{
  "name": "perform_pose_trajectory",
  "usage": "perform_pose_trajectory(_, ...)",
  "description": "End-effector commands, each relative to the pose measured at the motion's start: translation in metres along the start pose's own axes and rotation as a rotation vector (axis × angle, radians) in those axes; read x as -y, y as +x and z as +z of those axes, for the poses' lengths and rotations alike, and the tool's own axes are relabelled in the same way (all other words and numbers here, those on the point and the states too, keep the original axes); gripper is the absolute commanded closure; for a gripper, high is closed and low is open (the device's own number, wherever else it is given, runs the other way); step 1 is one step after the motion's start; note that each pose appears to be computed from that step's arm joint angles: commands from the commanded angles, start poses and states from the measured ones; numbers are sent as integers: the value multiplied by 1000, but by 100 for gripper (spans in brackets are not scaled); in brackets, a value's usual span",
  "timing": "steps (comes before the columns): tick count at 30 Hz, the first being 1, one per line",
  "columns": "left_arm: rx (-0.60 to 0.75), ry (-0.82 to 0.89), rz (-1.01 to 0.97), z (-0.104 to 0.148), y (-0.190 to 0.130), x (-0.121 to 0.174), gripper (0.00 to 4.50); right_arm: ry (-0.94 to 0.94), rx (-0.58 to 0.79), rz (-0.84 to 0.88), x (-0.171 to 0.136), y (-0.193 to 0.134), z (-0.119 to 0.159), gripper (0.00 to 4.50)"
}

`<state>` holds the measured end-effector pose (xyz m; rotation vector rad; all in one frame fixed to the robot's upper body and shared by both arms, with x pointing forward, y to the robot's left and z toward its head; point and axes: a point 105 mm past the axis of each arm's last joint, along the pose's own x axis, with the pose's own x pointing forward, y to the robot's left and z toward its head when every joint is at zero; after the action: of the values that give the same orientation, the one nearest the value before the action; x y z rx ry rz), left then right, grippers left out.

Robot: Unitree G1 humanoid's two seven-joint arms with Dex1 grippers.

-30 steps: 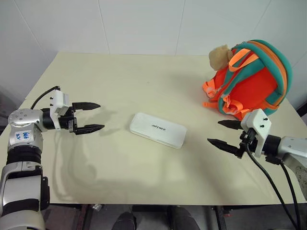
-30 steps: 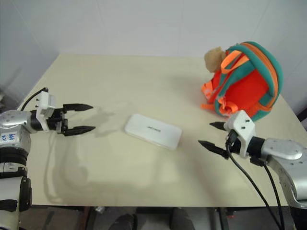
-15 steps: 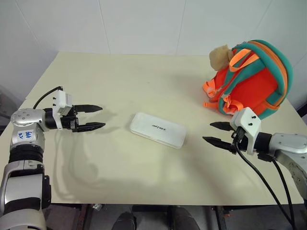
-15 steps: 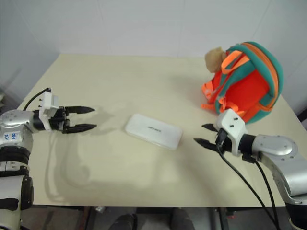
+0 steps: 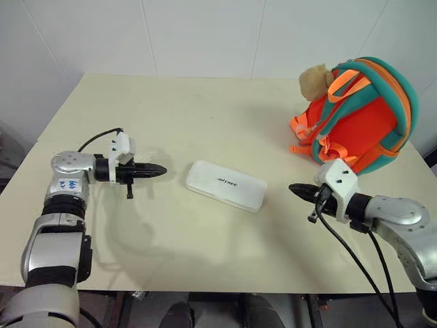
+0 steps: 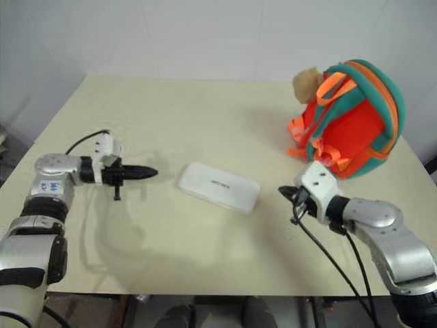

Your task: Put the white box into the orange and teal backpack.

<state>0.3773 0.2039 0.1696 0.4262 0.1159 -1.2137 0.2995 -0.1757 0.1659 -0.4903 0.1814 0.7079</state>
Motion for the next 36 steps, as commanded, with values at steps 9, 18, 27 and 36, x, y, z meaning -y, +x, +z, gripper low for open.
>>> perform_pose_trajectory(9, -58, 36, 50, 1, 33, -11, 450, -24, -50, -69, -2, 24, -14, 438)
perform_pose_trajectory(18, -75, 36, 75, -1, 48, -13, 450, -20, -46, -31, -13, 44, -13, 438)
perform_pose_trajectory(27, -53, 41, -5, 2, 62, -2, 450, -40, -7, 26, -22, 60, 0, 438)
perform_pose_trajectory(36, -76, 52, -114, -5, 62, 13, 450, -71, 28, 99, -33, 65, 12, 438)
